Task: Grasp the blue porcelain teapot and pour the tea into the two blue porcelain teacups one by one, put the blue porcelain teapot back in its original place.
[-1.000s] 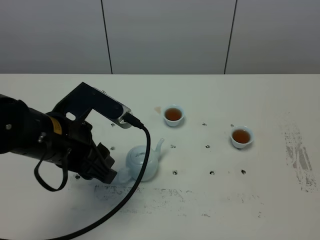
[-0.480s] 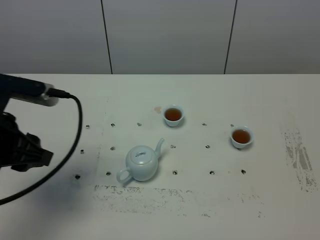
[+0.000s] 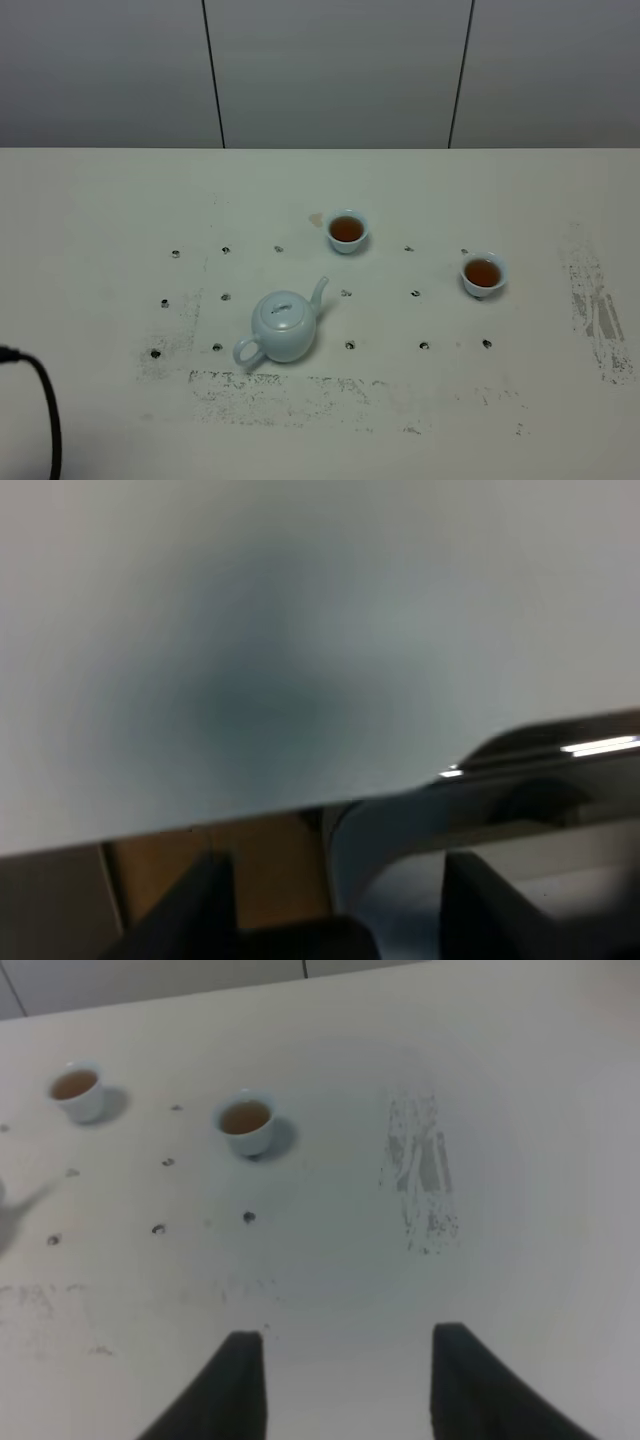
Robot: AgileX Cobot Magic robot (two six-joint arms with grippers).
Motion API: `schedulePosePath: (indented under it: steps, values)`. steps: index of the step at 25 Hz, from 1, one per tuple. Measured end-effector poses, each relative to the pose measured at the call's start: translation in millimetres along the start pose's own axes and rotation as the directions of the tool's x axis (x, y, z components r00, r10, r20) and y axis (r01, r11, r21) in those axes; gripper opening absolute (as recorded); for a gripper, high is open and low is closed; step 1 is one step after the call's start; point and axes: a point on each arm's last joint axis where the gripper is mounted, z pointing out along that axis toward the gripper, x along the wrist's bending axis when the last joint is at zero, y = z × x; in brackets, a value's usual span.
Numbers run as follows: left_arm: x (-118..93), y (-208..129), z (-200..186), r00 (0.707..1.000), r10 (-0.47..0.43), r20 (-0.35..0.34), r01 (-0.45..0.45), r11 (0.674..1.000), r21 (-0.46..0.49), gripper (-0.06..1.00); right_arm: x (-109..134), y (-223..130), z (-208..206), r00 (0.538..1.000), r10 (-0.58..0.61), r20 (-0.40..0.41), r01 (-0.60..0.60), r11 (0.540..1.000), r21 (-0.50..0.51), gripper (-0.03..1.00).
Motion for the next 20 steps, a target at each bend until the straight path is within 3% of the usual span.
schedulePosePath:
  steps: [2, 7, 11, 20]
  values:
    - [-2, -14, -5, 1.0, 0.005, -0.004, -0.005, 1.0, -0.026, 0.52, 0, 0, 0, 1.0, 0.0, 0.0, 0.0, 1.0, 0.0, 0.4]
    - [-7, -37, -18, 0.999, 0.015, -0.037, -0.022, 0.98, -0.199, 0.52, 0, 0, 0, 1.0, 0.0, 0.0, 0.0, 1.0, 0.0, 0.4]
    - [-8, -55, -13, 0.998, 0.015, -0.061, -0.035, 0.938, -0.345, 0.52, 0, 0, 0, 1.0, 0.0, 0.0, 0.0, 1.0, 0.0, 0.4]
    - [-12, -83, -10, 0.997, 0.003, -0.083, -0.045, 0.86, -0.508, 0.52, 0, 0, 0, 1.0, 0.0, 0.0, 0.0, 1.0, 0.0, 0.4]
